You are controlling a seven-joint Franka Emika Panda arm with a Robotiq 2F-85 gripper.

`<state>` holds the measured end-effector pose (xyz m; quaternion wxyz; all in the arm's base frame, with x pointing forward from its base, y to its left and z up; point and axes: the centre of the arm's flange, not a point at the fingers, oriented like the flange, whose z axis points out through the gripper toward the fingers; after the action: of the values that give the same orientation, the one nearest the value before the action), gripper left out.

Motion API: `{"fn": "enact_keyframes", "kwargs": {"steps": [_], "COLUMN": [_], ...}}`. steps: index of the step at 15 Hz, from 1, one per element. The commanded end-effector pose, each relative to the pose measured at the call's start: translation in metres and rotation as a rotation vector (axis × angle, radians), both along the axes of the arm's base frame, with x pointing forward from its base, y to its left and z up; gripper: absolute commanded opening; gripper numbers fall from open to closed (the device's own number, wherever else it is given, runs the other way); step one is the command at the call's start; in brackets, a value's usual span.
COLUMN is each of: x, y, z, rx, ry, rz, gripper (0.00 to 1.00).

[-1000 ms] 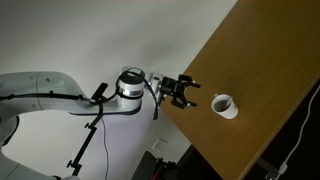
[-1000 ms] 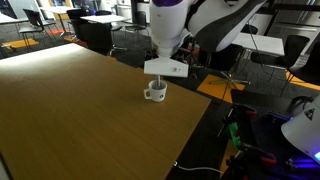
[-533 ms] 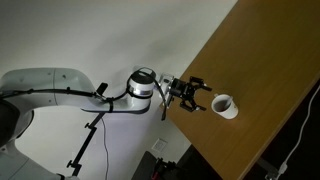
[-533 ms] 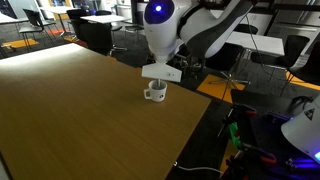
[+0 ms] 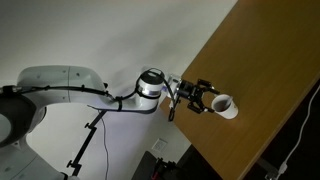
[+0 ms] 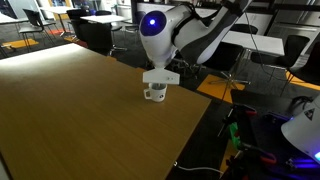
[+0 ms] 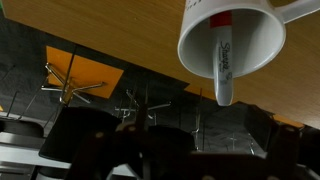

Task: Remove the orange marker from the cup and put it on the table

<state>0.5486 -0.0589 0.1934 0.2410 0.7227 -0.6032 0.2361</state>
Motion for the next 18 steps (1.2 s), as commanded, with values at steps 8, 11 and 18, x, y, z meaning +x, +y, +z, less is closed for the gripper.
{"fn": "enact_keyframes", "kwargs": {"steps": [8,11,18], "x": [0.019,0.021,0.020], "y": [-0.003,-0.001,0.010], "z": [-0.008,-0.013,-0.031], "rx": [-0.036,-0.031,-0.038], "ry": [0.111,0.135,0.154], "rz": [0.197,0.228,0.245], "gripper": [0.77,0.78,0.72]}}
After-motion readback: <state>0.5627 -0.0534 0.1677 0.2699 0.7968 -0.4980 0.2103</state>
